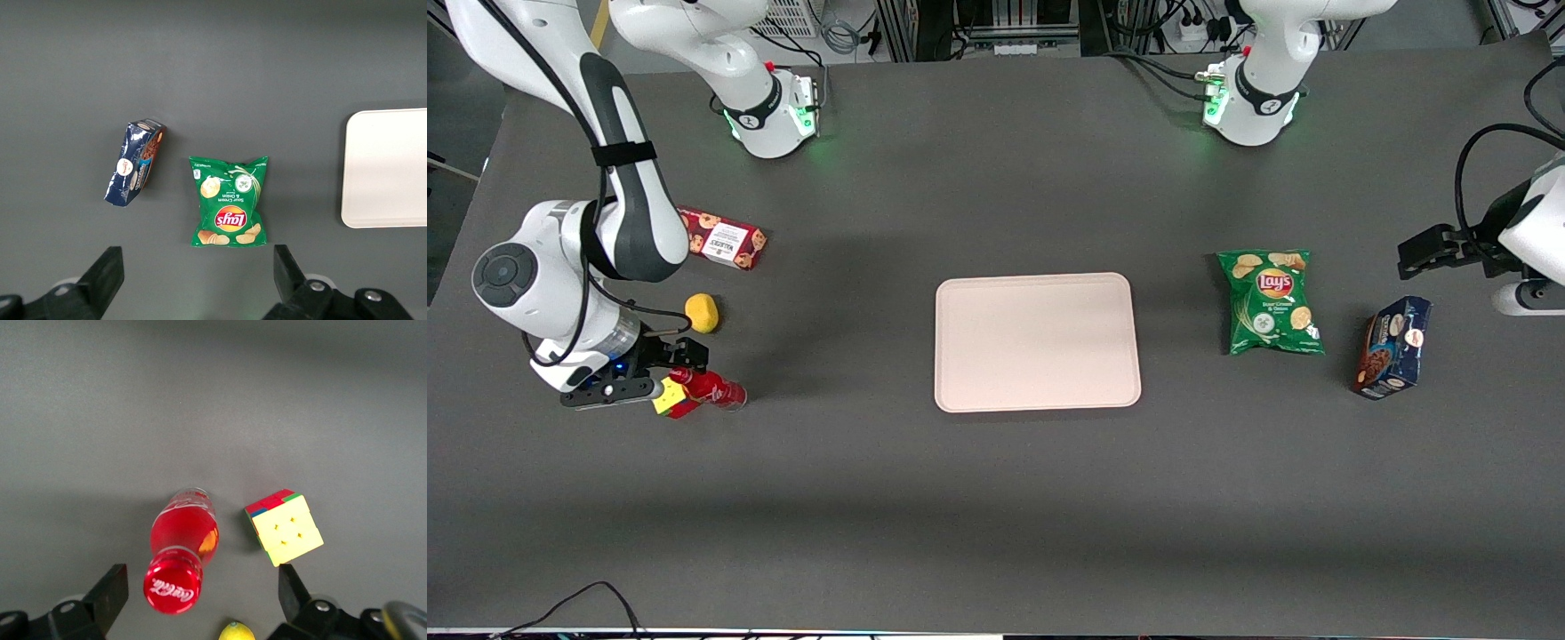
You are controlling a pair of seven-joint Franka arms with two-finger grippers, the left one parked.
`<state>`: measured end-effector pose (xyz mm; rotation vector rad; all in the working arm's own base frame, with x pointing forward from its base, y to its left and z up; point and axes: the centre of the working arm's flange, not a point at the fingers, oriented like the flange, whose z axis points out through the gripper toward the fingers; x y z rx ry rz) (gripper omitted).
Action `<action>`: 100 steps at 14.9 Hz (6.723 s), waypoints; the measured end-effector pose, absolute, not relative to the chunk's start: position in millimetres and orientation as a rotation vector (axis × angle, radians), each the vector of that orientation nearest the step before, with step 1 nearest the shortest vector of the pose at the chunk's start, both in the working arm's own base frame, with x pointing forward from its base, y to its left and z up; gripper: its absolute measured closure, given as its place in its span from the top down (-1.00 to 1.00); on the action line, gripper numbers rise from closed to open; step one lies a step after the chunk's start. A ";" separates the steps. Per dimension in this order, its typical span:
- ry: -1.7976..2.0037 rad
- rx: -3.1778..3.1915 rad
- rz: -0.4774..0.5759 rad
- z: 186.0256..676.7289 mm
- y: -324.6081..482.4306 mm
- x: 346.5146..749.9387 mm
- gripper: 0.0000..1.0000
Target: Place coke bottle on tray
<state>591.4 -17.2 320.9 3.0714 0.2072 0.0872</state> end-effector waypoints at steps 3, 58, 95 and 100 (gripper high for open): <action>0.196 3.084 0.087 317.1 -14.5 592.2 1.00; -0.184 3.155 -0.038 370.8 425.1 585.2 -0.34; -0.180 3.184 0.067 517.5 186.1 604.1 1.00; -0.063 3.176 0.083 541.2 69.3 566.5 1.00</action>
